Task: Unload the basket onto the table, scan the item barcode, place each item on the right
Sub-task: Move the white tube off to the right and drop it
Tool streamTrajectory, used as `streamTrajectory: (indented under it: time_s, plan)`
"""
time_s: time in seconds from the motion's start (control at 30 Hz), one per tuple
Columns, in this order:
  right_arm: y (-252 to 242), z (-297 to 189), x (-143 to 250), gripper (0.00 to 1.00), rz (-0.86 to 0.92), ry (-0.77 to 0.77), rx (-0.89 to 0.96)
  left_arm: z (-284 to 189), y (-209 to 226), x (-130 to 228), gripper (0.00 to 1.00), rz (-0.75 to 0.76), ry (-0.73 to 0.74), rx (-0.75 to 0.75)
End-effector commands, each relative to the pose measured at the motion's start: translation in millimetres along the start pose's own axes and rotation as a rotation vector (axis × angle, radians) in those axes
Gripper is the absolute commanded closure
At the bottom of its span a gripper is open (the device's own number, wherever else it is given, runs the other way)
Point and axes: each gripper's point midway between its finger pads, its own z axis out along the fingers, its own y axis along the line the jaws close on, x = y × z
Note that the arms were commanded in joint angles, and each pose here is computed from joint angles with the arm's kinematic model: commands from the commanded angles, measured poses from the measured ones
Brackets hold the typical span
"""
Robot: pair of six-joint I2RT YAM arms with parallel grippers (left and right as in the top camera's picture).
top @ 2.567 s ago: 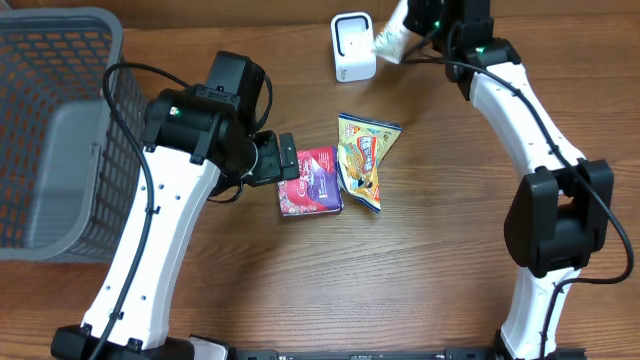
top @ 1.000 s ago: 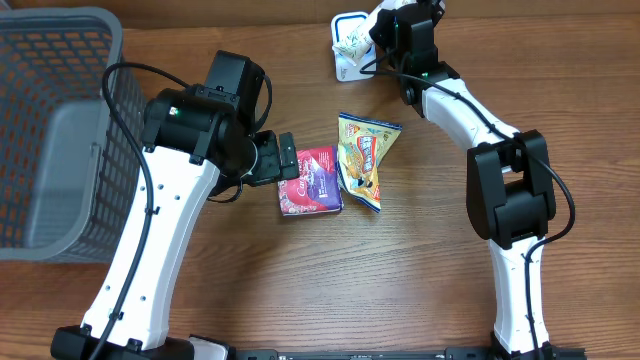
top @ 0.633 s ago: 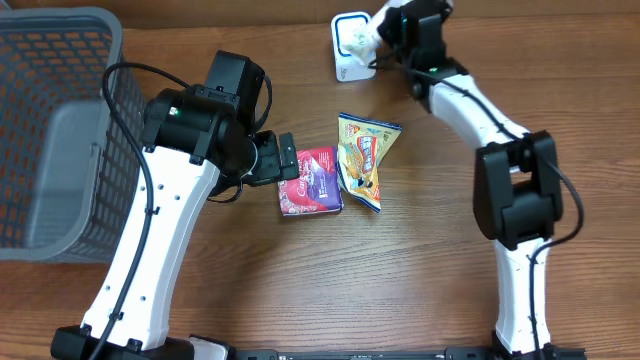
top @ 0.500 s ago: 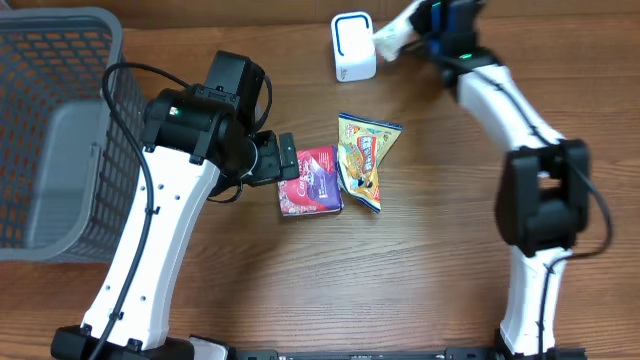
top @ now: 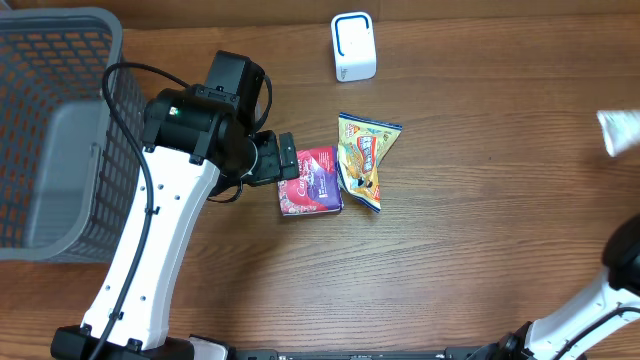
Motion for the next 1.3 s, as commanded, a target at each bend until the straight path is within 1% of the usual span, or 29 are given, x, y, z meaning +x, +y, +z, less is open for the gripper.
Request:
streamTrajectory:
  time_s: [0.0, 0.1, 0.33, 0.4, 0.43, 0.47, 0.53, 0.57, 0.6, 0.67, 0.7, 0.8, 0.87, 0.93, 0.97, 1.0, 1.03, 1.07, 1.13, 1.17, 1.27]
  plan:
    - [-46.9, 29.8, -27.1, 0.96, 0.062, -0.003, 0.127, -6.8, -0.6, -2.4, 0.0, 0.018, -0.027, 0.006]
    - [-80.5, 56.4, -35.9, 0.96, 0.096, 0.029, 0.205, -6.8, -0.6, -2.4, 0.0, 0.018, -0.027, 0.006]
    - [-110.6, 91.2, -48.2, 0.96, 0.059, 0.046, 0.258, -6.8, -0.6, -2.4, 0.0, 0.018, -0.027, 0.006]
    - [-115.1, 97.6, -50.5, 0.94, 0.069, 0.048, 0.261, -6.8, -0.6, -2.4, 0.0, 0.018, -0.027, 0.006]
    - [-115.6, 99.7, -51.0, 0.88, 0.055, 0.048, 0.261, -6.8, -0.6, -2.4, 0.0, 0.018, -0.027, 0.006]
    - [-114.5, 101.1, -53.1, 0.8, 0.036, 0.043, 0.254, -6.8, -0.6, -2.4, 0.0, 0.018, -0.027, 0.006]
    - [-111.0, 103.5, -57.9, 0.79, -0.027, 0.032, 0.237, -6.8, -0.6, -2.4, 0.0, 0.018, -0.027, 0.006]
    - [-110.6, 103.7, -58.5, 0.78, -0.03, 0.03, 0.235, -6.8, -0.6, -2.4, 0.0, 0.018, -0.027, 0.006]
    - [-111.2, 103.7, -58.7, 0.64, -0.029, 0.031, 0.236, -6.8, -0.6, -2.4, 0.0, 0.018, -0.027, 0.006]
    - [-112.2, 103.4, -57.5, 0.44, -0.031, 0.036, 0.24, -6.8, -0.6, -2.4, 0.0, 0.018, -0.027, 0.006]
    - [-113.6, 102.5, -56.0, 0.31, -0.033, 0.043, 0.246, -6.8, -0.6, -2.4, 0.0, 0.018, -0.027, 0.006]
    - [-114.4, 95.9, -54.7, 0.21, -0.035, 0.055, 0.245, -6.8, -0.6, -2.4, 0.0, 0.018, -0.027, 0.006]
    - [-106.2, 83.8, -52.0, 0.14, -0.049, 0.085, 0.194, -6.8, -0.6, -2.4, 0.0, 0.018, -0.027, 0.006]
    - [-81.1, 71.7, -36.5, 0.06, -0.105, 0.187, 0.037, -6.8, -0.6, -2.4, 0.0, 0.018, -0.027, 0.006]
    - [-61.1, 63.6, -23.7, 0.0, -0.143, 0.262, -0.09, -6.8, -0.6, -2.4, 0.0, 0.018, -0.027, 0.006]
    - [-46.7, 56.5, -14.2, 0.0, -0.163, 0.315, -0.184, -6.8, -0.6, -2.4, 0.0, 0.018, -0.027, 0.006]
    - [-21.3, 42.0, 4.1, 0.0, -0.184, 0.412, -0.346, -6.8, -0.6, -2.4, 0.0, 0.018, -0.027, 0.006]
    - [-13.2, 36.4, 10.7, 0.0, -0.191, 0.444, -0.396, -6.8, -0.6, -2.4, 0.0, 0.018, -0.027, 0.006]
    - [13.6, 11.7, 41.3, 0.01, -0.24, 0.567, -0.559, -6.8, -0.6, -2.4, 0.0, 0.018, -0.027, 0.006]
    - [27.3, -2.7, 63.8, 0.02, -0.298, 0.627, -0.619, -6.8, -0.6, -2.4, 0.0, 0.018, -0.027, 0.006]
    - [48.3, -29.1, 125.9, 0.0, -0.449, 0.735, -0.629, -6.8, -0.6, -2.4, 0.0, 0.018, -0.027, 0.006]
